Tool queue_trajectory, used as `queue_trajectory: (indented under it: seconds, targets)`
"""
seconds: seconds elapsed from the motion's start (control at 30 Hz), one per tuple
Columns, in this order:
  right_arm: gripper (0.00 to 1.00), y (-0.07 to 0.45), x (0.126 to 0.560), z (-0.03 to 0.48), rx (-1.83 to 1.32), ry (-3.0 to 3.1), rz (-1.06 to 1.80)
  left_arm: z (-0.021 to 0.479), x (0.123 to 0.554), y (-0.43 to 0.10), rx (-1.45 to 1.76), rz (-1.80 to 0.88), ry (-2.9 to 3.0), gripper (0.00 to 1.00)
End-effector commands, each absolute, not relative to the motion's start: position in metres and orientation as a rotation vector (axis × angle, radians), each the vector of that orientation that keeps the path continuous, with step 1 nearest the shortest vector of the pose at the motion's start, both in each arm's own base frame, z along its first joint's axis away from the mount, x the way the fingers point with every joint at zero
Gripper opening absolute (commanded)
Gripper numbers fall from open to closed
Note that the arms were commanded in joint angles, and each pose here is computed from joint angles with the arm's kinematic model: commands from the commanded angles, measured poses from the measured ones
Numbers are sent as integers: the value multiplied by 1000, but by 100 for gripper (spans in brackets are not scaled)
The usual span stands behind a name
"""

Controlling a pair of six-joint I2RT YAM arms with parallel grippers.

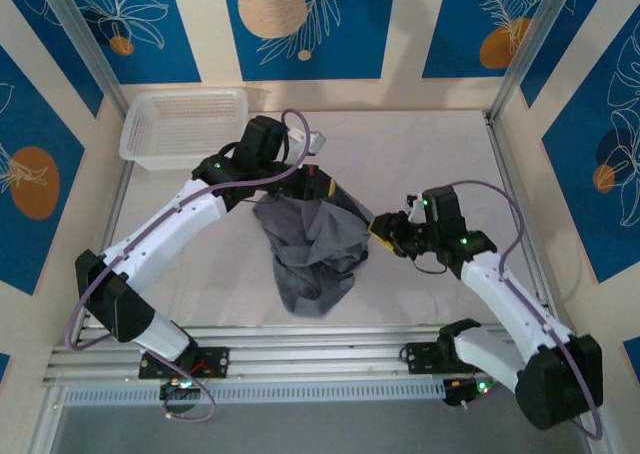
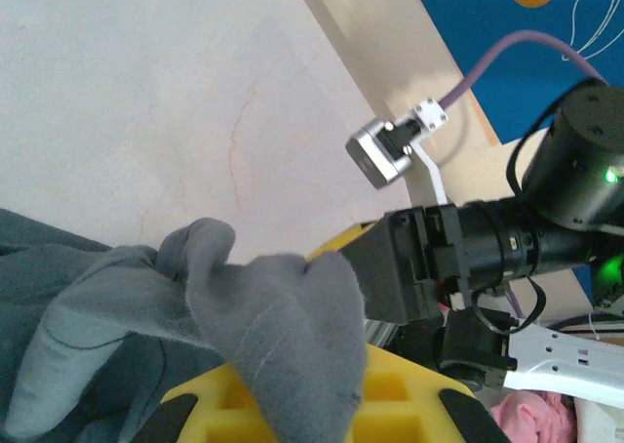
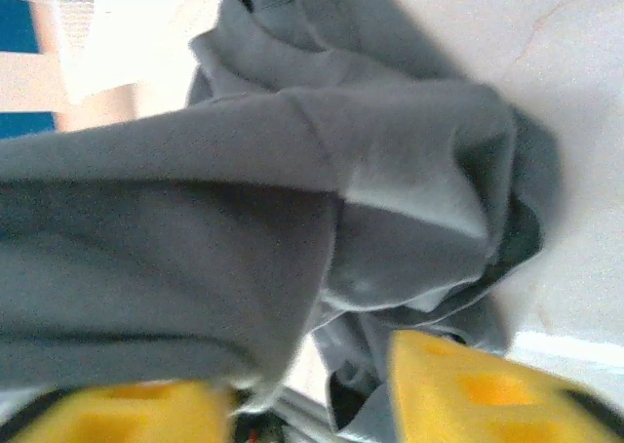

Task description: Fold the inside-out t-shirt

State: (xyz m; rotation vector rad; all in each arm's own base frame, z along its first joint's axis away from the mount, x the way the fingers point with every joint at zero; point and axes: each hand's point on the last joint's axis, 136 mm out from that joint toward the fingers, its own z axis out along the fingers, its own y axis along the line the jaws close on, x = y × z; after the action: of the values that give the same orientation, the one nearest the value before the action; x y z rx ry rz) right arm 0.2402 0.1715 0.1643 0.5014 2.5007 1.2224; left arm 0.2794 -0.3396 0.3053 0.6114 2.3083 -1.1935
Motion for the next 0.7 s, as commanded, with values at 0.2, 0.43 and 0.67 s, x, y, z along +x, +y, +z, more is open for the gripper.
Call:
queue_trajectory:
  seconds: [0.2,0.43,0.67]
  targets:
    - [0,202,189,171,242,2445,1561,304,276,-347,647,-1209,2296,0]
    - [15,218,148,203,-135,2189,1635,291,280,-354,646,-1212,2324,0]
    - [56,214,140,248,-300,1961,1519,285,269,-379,719,-1270,2310,0]
